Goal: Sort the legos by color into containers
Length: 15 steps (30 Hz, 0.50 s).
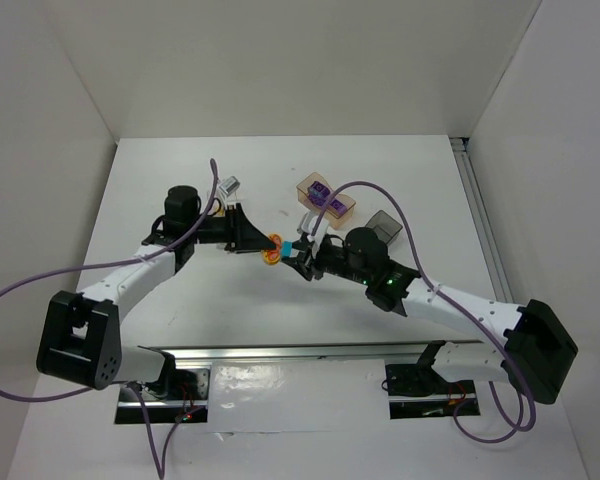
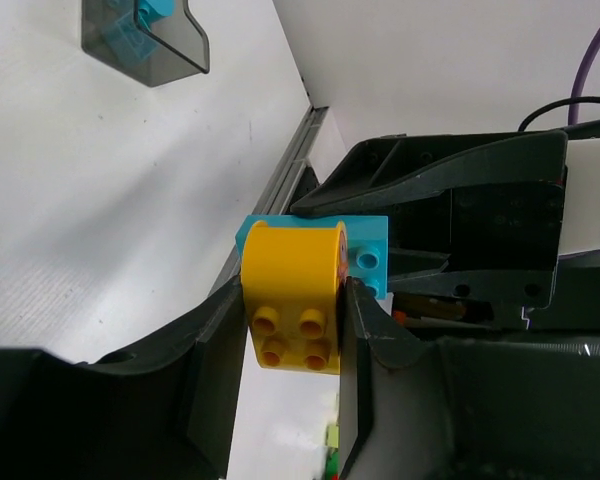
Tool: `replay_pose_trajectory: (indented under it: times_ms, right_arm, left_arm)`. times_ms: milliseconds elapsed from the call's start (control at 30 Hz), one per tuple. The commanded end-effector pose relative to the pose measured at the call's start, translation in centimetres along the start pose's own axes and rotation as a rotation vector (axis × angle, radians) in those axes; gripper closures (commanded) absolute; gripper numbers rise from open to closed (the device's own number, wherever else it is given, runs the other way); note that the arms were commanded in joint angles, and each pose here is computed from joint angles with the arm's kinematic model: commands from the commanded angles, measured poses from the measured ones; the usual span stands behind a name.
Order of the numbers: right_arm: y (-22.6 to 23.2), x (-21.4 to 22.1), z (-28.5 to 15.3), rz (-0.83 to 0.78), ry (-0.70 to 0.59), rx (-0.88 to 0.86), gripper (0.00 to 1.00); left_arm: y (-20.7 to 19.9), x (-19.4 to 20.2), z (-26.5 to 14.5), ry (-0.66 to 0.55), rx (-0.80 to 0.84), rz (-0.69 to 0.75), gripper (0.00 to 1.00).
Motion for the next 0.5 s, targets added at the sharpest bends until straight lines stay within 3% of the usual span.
replay_pose_trajectory:
  times_ms: [0, 100, 133, 167, 233, 467]
  right_arm:
    - [-0.93, -1.03, 0.27, -0.029, -0.027, 0.033, 0.51]
    - [-1.14, -0.81, 0.41, -0.047, -0.011, 0.038, 0.48]
    - [-1.35, -1.25, 0.47, -0.050, -0.020, 0.042, 0.45]
    - [-1.37, -1.05, 0.62, -0.061, -0.007, 0.036, 0.34]
    - [-1.30, -0.81, 0.57, -0.069, 0.004, 0.031, 0.31]
    - [-1.86, -1.31, 0.80, -0.102, 0.008, 0.040, 0.30]
  left_arm:
    - [-1.50, -0.73, -0.09, 0.044, 0.045, 0.094, 1.00]
    - [-1.38, -0.51, -0.13, 0.071, 0.043, 0.091, 1.00]
    - [-1.30, -0.65, -0.06, 0.074, 0.038, 0.089, 1.00]
    - [-1.23, -0.57, -0.08, 0.077, 0.035, 0.079, 1.00]
    - [-1.43, -0.55, -0.14, 0.086, 0.040, 0.096, 1.00]
    - [-1.07, -0.50, -0.08, 0.106, 0.028, 0.078, 1.00]
Point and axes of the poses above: each gripper's point midway between its finger pads, its own z axis out along the fingers, its own y axis along the line the jaws close on, x = y × z, the point moved 4 cm from there along -z, back along the fingers, and after that the axes turned 14 degrees about -z, right-handed, at the moved point
